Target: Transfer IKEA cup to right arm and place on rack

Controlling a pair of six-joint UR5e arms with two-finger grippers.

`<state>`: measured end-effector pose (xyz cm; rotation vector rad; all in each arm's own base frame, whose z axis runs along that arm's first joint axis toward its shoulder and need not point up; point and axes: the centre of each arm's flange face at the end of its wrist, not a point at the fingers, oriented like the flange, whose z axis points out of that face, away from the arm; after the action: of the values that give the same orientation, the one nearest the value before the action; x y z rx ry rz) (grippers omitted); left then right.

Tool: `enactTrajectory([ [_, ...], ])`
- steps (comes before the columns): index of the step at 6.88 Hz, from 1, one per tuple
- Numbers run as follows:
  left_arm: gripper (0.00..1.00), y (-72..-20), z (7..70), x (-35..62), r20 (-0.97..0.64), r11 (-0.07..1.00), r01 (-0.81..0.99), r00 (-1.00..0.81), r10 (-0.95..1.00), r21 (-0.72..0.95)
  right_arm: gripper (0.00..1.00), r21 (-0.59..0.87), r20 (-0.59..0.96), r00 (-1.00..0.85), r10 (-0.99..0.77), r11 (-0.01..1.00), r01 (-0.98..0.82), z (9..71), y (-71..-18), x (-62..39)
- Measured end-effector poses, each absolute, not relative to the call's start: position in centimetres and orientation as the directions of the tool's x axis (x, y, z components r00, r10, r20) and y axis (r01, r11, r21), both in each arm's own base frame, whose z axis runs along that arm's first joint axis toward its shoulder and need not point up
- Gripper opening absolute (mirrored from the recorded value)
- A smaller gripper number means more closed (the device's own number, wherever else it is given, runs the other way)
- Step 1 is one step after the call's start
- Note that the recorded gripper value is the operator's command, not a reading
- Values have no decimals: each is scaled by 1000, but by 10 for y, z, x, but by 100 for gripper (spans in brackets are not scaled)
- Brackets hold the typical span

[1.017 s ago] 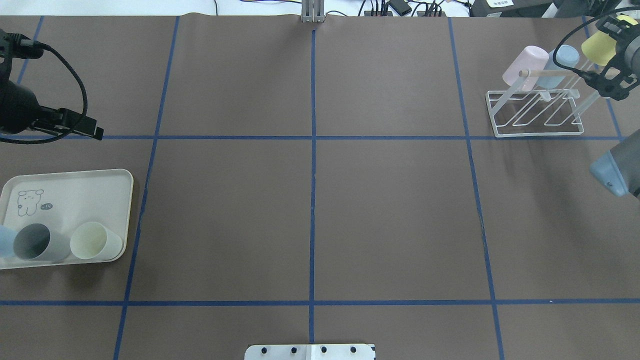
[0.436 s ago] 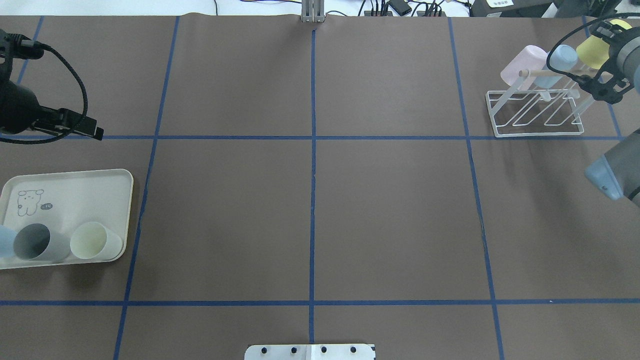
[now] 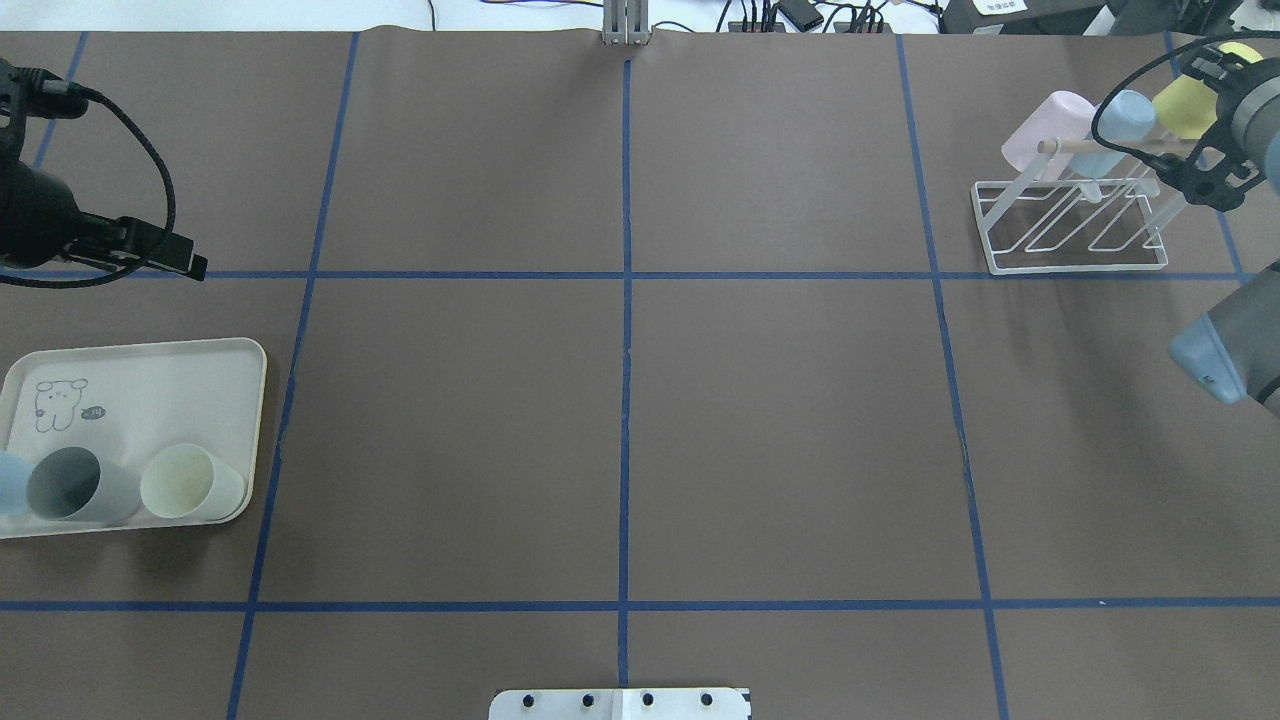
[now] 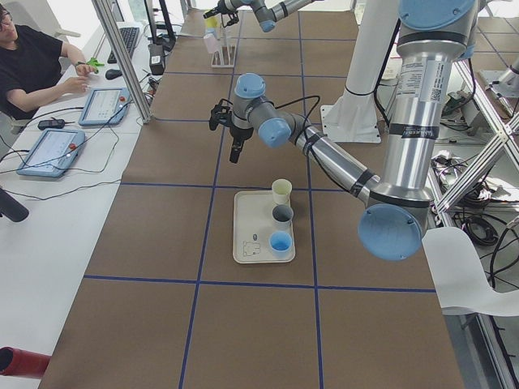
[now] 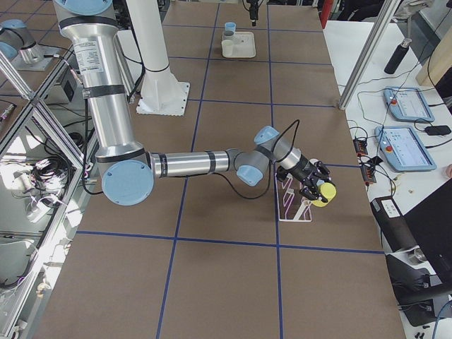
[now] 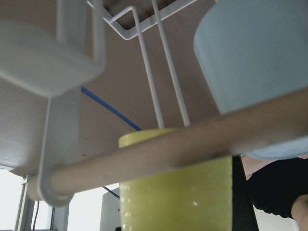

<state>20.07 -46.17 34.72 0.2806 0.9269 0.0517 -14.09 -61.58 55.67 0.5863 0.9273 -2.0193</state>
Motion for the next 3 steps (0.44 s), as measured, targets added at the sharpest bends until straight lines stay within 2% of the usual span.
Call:
enactTrajectory([
  [2,100,-462,347,201,-782,962,76,601,165,262,0,-401,-676,-557,-483,-393,828,562,-614,-140],
  [3,100,-462,347,201,-782,962,76,601,165,262,15,-403,-678,-556,-480,-390,828,568,-614,-141],
])
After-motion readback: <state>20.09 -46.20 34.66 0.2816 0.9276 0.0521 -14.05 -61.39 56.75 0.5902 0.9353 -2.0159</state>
